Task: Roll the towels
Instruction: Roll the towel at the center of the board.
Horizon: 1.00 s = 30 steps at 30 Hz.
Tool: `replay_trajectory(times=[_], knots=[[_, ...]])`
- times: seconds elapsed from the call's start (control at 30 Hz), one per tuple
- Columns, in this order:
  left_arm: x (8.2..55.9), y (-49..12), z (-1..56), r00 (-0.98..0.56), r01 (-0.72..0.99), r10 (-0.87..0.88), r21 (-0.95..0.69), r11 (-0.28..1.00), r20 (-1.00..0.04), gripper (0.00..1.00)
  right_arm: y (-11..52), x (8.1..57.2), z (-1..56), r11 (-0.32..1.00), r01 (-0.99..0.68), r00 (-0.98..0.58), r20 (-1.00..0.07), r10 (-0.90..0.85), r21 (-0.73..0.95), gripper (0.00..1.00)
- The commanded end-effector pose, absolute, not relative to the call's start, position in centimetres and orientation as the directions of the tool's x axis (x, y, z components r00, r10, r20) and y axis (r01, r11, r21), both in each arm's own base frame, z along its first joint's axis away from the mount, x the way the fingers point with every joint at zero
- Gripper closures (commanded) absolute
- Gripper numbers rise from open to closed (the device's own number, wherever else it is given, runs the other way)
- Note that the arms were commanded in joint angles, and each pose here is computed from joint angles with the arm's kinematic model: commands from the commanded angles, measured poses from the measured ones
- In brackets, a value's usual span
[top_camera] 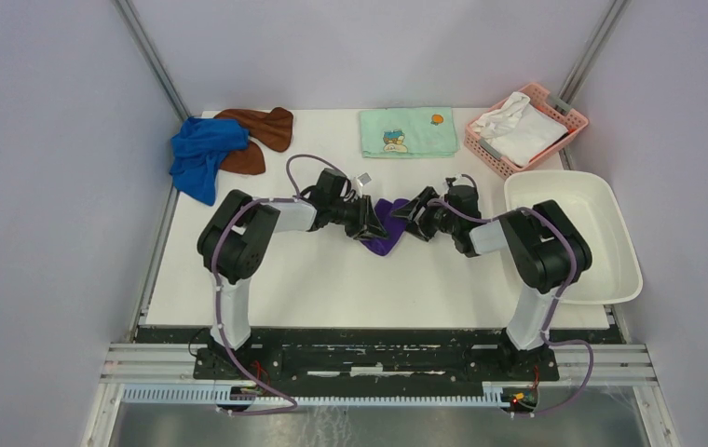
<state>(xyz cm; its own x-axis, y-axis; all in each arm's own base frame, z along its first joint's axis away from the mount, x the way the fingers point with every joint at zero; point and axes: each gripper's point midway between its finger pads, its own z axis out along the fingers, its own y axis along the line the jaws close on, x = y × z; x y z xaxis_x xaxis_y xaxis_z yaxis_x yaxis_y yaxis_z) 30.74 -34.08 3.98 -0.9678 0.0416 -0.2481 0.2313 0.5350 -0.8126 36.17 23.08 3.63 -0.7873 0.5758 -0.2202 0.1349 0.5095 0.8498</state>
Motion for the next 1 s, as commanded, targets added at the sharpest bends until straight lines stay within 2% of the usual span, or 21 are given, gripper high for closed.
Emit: replay_trajectory(times=[0.0,0.1,0.23,0.33,0.47,0.63,0.8,0.97], knots=[[28.5,-33.5,0.9,-0.995,0.103,0.047,-0.814,0.571,-0.093,0.76,23.1,36.3,1.1,0.512,0.169,-0.793,-0.193,0.578,0.842,0.34],[28.3,-33.2,0.6,-0.995,0.096,0.038,-0.805,0.586,-0.091,0.69,22.8,35.8,-0.3,0.551,0.204,-0.805,-0.181,0.565,0.809,0.43],[28.5,-32.1,1.1,-0.99,0.113,0.011,-0.757,0.644,-0.139,0.53,21.5,34.7,-1.4,0.653,0.268,-0.823,-0.184,0.537,0.708,0.54],[28.9,-31.2,2.0,-0.978,0.146,-0.007,-0.702,0.697,-0.21,0.43,20.4,33.9,-1.0,0.725,0.295,-0.833,-0.205,0.515,0.622,0.56],[29.3,-30.8,4.3,-0.936,0.229,0.007,-0.593,0.772,-0.352,0.36,19.6,33.2,0.1,0.795,0.306,-0.845,-0.234,0.48,0.524,0.57],[29.6,-30.2,7.7,-0.83,0.291,0.039,-0.374,0.881,-0.556,0.31,18.5,32.5,1.5,0.851,0.337,-0.845,-0.269,0.462,0.404,0.57],[29.1,-31.1,11.4,-0.629,0.337,0.131,-0.117,0.934,-0.766,0.31,18.6,32.5,2.1,0.853,0.357,-0.841,-0.267,0.471,0.38,0.57],[27.8,-34.1,13.2,-0.453,0.402,0.251,0.055,0.914,-0.855,0.31,19.0,32.2,1.7,0.847,0.371,-0.845,-0.241,0.478,0.38,0.57]])
